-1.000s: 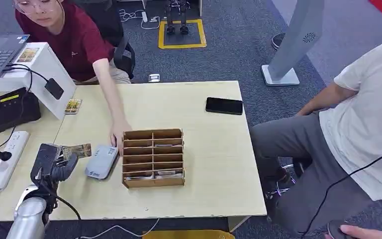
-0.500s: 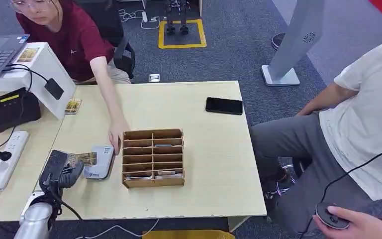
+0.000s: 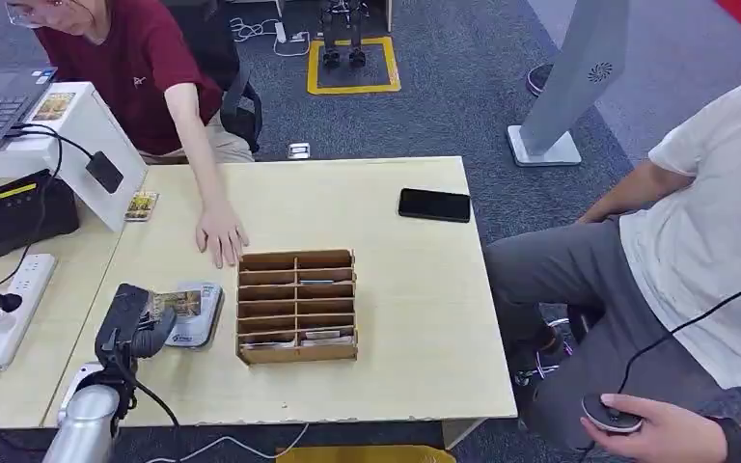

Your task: Pass the card to the sensor for recognition and then transmit it.

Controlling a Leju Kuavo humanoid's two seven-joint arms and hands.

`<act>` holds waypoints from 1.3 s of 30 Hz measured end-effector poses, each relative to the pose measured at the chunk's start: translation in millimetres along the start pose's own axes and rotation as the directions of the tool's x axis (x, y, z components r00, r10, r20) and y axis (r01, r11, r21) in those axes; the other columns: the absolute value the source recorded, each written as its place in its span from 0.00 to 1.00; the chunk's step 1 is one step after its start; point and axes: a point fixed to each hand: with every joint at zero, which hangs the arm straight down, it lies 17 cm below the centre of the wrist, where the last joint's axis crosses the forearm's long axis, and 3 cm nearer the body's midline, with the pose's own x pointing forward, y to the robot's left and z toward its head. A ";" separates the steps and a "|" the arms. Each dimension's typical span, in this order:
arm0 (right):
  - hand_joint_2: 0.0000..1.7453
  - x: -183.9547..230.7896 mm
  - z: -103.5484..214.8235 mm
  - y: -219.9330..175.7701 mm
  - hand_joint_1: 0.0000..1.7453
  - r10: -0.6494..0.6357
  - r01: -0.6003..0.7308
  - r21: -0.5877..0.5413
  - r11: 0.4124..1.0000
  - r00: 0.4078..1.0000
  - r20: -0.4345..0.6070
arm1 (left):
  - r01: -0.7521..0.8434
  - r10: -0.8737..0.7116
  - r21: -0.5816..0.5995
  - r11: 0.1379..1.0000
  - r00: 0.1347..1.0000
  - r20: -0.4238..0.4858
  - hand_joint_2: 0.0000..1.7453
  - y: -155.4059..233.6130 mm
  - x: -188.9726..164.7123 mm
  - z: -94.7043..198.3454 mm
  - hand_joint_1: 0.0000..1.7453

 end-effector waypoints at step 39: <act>1.00 15.1 0.8 0.4 0.00 0.045 -0.044 -0.016 0.999 0.997 0.056 | 0.407 -0.403 0.038 0.913 0.912 -0.081 1.00 -8.6 -29.9 -8.9 1.00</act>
